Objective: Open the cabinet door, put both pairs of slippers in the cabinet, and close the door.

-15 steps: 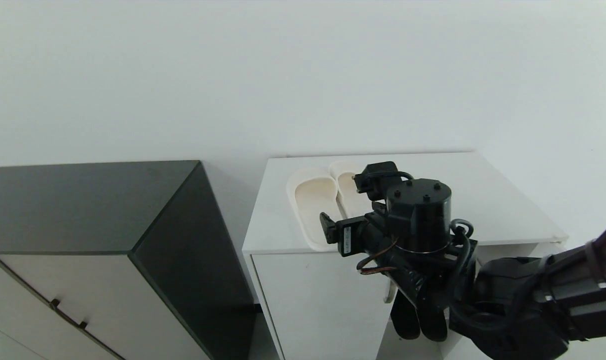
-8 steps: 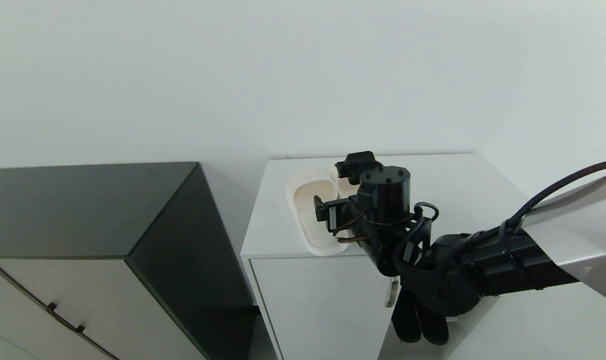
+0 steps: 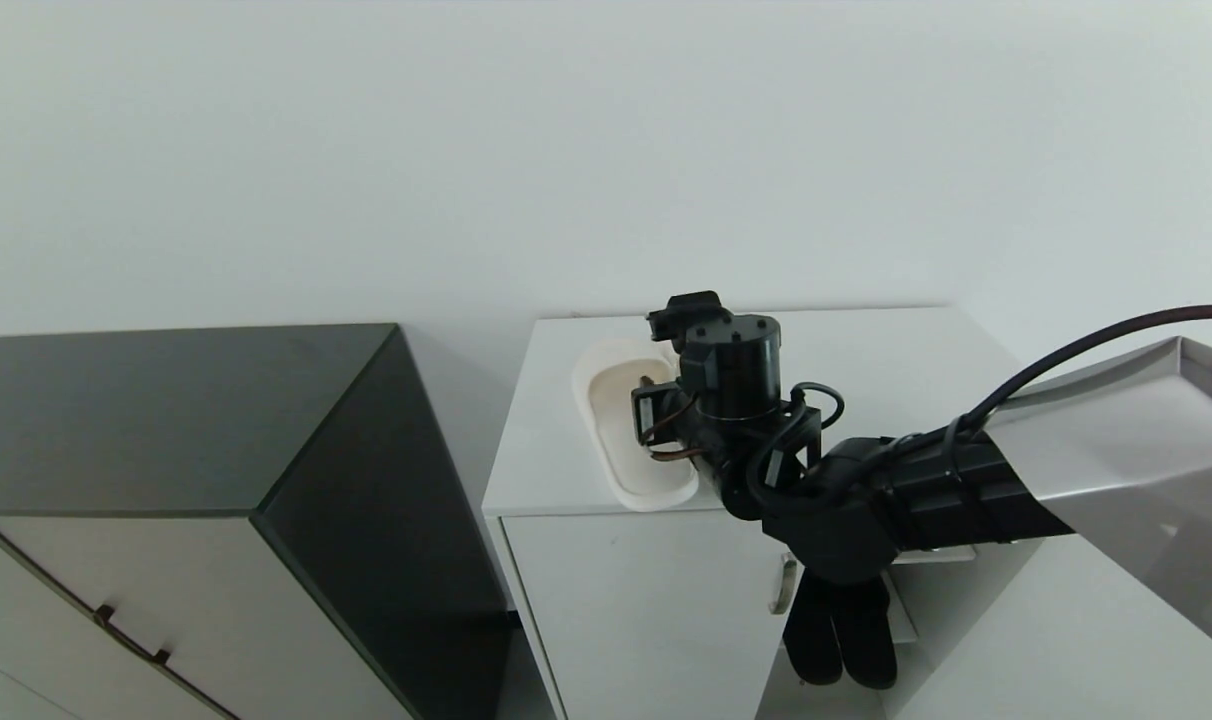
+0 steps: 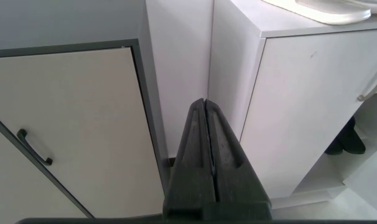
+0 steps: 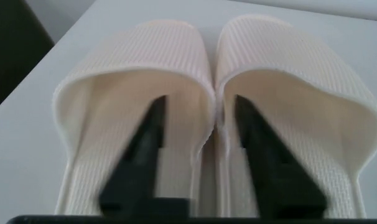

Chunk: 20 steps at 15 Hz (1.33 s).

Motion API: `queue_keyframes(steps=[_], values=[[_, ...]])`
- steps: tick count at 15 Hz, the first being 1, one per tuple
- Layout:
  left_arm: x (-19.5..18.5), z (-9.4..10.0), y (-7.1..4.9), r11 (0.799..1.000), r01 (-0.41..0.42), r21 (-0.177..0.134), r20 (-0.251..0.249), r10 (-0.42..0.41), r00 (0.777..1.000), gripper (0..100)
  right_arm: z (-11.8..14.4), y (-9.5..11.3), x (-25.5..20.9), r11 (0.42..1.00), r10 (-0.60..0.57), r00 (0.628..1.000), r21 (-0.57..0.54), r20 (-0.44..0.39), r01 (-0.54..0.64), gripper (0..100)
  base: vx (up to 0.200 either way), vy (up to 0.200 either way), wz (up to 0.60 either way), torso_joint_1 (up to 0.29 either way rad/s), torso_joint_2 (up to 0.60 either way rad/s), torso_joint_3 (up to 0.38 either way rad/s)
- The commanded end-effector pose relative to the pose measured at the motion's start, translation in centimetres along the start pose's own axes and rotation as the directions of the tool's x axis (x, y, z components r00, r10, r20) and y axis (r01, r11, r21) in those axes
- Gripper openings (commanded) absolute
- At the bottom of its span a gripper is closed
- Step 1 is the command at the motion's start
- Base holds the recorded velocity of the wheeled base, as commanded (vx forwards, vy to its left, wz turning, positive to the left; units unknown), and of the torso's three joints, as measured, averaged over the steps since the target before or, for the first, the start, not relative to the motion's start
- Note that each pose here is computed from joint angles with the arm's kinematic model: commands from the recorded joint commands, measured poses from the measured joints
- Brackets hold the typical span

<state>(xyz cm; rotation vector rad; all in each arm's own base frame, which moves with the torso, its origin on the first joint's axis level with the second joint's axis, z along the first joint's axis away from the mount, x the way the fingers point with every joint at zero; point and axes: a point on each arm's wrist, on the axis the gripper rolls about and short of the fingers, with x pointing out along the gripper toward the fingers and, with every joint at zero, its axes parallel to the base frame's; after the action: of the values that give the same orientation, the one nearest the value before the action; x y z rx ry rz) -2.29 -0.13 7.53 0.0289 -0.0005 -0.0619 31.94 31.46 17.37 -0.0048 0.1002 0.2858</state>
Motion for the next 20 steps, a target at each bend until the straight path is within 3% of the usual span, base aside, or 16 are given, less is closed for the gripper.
queue_keyframes(steps=[1,6,11,17,20], values=[[0.0,0.0,0.0,1.000,0.000,0.000,-0.003,0.000,1.000,0,-0.3,0.2,0.4,1.000,0.000,1.000,-0.005,-0.007,0.000,0,0.000,0.000,0.00,0.000,0.00,0.000],[0.0,0.0,0.0,1.000,-0.001,0.000,-0.001,0.001,1.000,0,0.6,0.2,0.0,1.000,0.003,1.000,-0.018,0.009,-0.002,0,0.000,0.000,0.00,0.000,0.00,0.000],[0.0,0.0,0.0,1.000,-0.001,0.000,-0.001,0.001,1.000,0,4.8,-1.4,-5.6,0.999,0.034,0.998,0.008,0.060,-0.035,0,0.000,0.000,0.00,0.000,0.00,0.000],[0.0,0.0,0.0,1.000,0.000,0.000,-0.003,0.000,1.000,0,3.1,-2.5,-13.9,0.983,0.180,0.983,-0.022,-0.026,-0.180,0,0.000,0.000,0.00,0.000,0.00,0.000],[0.0,0.0,0.0,1.000,-0.001,0.000,-0.001,0.001,1.000,0,3.2,-2.4,-14.7,0.977,0.214,0.976,0.010,-0.025,-0.214,0,0.000,0.000,0.00,0.000,0.00,0.000]])
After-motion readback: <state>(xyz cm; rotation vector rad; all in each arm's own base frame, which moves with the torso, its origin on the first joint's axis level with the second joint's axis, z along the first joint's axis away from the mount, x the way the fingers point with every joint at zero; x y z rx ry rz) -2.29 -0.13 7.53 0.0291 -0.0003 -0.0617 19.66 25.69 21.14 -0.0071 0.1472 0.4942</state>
